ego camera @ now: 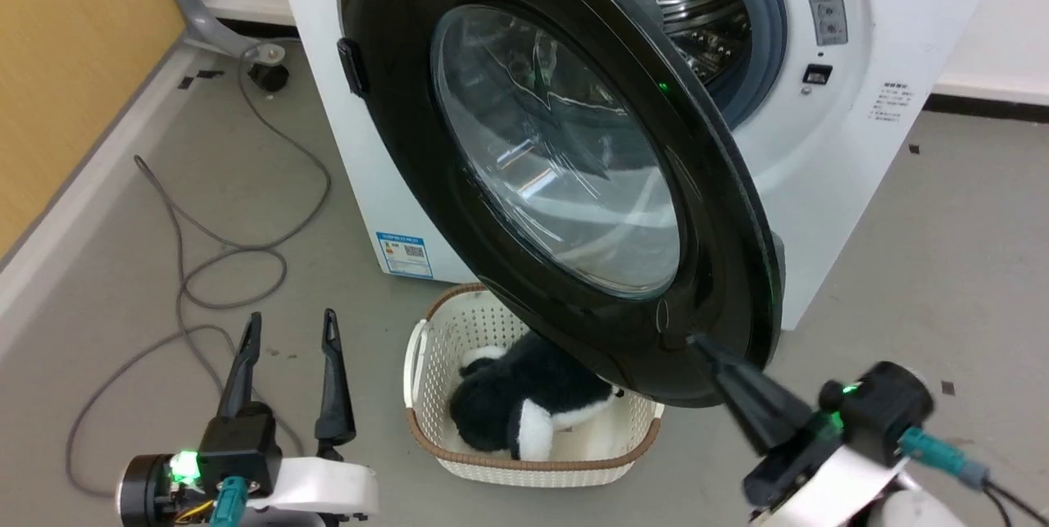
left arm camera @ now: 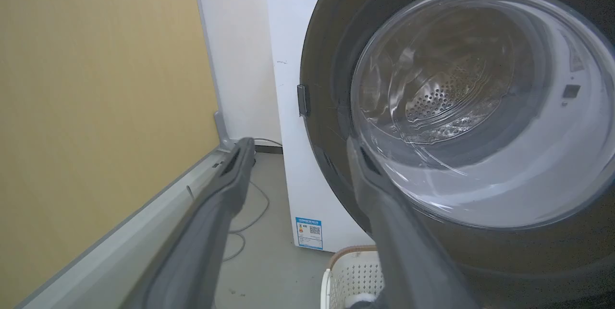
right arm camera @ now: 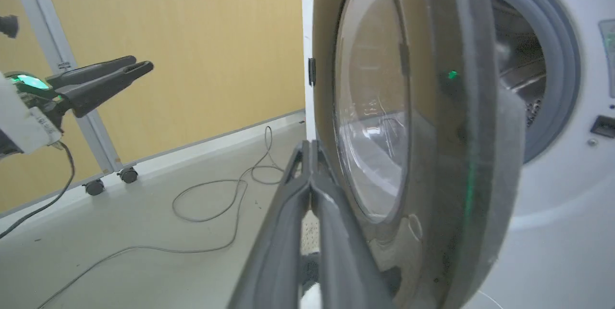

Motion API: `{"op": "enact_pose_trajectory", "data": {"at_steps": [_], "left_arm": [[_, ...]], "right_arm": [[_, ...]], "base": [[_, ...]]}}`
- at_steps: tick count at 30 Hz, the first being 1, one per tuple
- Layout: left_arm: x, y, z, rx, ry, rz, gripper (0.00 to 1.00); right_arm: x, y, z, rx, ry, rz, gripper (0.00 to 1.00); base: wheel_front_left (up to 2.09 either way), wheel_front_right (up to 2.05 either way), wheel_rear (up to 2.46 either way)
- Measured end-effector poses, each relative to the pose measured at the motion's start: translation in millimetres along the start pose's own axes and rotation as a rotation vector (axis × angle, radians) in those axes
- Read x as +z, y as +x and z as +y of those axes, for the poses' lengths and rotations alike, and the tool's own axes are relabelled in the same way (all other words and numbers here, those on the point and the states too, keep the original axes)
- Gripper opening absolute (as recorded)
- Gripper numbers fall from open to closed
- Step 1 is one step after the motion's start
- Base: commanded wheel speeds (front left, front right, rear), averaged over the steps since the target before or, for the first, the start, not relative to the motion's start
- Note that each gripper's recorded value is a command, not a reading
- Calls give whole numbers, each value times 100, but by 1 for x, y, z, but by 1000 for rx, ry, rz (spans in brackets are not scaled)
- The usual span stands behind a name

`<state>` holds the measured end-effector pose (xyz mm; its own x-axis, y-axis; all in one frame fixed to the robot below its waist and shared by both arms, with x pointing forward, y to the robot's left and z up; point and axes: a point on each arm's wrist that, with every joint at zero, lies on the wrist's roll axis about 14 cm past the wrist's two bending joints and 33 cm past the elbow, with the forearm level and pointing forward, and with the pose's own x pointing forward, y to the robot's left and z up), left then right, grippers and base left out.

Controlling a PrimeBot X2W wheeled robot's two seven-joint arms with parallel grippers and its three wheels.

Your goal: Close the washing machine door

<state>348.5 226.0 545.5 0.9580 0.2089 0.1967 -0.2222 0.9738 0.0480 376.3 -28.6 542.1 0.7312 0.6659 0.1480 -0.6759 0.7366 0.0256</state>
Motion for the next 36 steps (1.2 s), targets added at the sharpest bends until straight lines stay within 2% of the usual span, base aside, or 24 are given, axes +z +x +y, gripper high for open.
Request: {"op": "enact_pose_trajectory", "data": {"at_steps": [6,17,28,36], "left_arm": [[-9,5,-14,-31,-5,23,100],[-22,27,-35,-71,-20,48,100],[-44,55,-50,-91,-24,79,100],[-58,59,-46,-73,-8,113,100]], "right_arm": [[-20,-4,-48,-134,19,55,0],[-26,18,-127,-302,18,47,0],[-38,57,-213,-421,-23,55,0],[-39,92,-250,-454,-41,50,0]], "base": [[0,0,0],[0,0,0],[0,0,0],[0,0,0]]}}
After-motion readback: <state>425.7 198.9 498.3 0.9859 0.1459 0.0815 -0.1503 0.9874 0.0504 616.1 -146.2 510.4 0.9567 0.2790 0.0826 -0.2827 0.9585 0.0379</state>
